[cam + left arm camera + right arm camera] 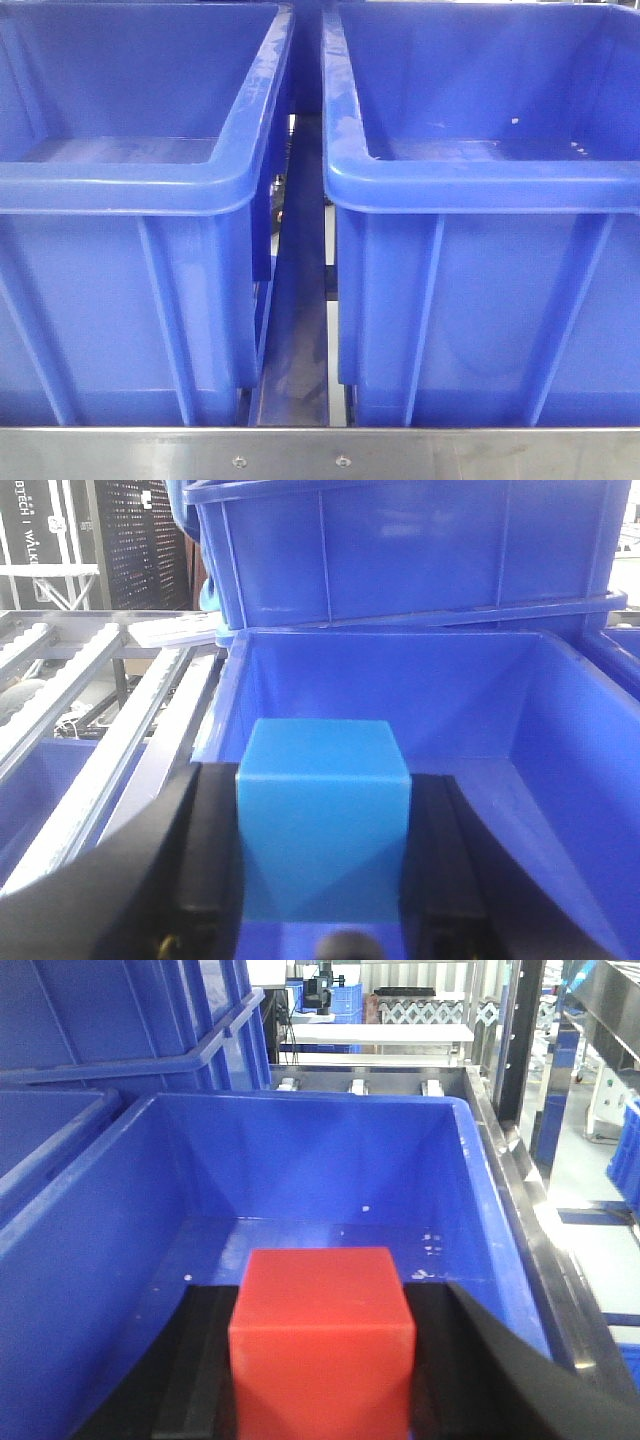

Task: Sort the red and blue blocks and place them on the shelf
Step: 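Hold the blue cube left and red cube right above the bins, then open both grippers to drop each cube into the bin below it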

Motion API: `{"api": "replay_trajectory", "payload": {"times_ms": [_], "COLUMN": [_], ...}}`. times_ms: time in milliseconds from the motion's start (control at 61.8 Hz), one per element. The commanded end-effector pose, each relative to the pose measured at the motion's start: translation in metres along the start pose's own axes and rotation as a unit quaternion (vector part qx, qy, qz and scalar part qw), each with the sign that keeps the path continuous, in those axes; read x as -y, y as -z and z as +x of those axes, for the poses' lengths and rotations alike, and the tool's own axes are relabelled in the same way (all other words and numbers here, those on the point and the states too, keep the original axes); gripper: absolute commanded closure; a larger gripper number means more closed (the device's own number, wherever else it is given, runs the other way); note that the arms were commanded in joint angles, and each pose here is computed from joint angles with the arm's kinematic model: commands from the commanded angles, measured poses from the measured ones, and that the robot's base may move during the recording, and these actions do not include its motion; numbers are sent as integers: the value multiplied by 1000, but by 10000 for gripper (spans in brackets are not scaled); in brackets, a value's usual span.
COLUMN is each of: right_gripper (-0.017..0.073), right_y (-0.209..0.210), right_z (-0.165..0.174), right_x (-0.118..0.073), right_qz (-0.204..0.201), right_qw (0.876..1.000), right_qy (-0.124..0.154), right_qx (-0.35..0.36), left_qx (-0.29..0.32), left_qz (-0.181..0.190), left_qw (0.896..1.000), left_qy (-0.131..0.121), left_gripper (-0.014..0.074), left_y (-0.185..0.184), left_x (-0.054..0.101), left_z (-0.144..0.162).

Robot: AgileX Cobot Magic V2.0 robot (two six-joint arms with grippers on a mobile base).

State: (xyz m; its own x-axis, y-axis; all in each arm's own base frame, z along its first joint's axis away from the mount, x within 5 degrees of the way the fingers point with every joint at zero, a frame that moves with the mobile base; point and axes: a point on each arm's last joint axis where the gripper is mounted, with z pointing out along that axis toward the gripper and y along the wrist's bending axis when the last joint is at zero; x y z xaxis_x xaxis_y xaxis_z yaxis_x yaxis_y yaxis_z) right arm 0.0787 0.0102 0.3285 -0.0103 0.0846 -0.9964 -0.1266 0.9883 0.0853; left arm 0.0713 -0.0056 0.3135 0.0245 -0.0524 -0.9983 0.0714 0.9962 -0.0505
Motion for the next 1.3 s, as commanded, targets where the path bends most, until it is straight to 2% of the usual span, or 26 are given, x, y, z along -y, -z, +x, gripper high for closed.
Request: {"api": "replay_trajectory", "payload": {"times_ms": [0,259,518,599,648,729,874,988,1150,1279], "right_gripper": [510,510,510,510,510,510,510,510,510,510], "right_y": [2,-22,-75,-88,-95,-104,-115,-116,-116,-116], "right_z": [-19,-44,-41,-36,-32,-26,-20,-19,-19,-19], "right_x": [-1,-13,-37,-43,-45,-48,-50,-50,-50,-50], "right_qz": [-4,-50,-107,-118,-120,-120,-120,-119,-119,-119], "right_qw": [998,998,994,992,992,992,992,992,992,992], "right_qy": [-5,-4,35,35,36,37,38,38,38,38], "right_qx": [60,35,0,-3,-10,-17,-25,-26,-26,-26], "left_qx": [39,44,3,-2,-7,-11,-32,-23,8,3], "left_qz": [-3,23,93,119,135,153,167,168,163,161], "left_qw": [999,999,996,993,991,988,985,985,986,987], "left_qy": [7,6,8,9,3,-22,-30,-29,-25,-23], "left_gripper": [468,468,468,468,468,468,468,468,467,466], "left_y": [-1,-10,-51,-66,-74,-85,-105,-117,-126,-128], "left_x": [0,5,24,34,42,51,64,69,72,72], "left_z": [-14,-35,-39,-35,-31,-25,-10,-5,-4,-2]}}
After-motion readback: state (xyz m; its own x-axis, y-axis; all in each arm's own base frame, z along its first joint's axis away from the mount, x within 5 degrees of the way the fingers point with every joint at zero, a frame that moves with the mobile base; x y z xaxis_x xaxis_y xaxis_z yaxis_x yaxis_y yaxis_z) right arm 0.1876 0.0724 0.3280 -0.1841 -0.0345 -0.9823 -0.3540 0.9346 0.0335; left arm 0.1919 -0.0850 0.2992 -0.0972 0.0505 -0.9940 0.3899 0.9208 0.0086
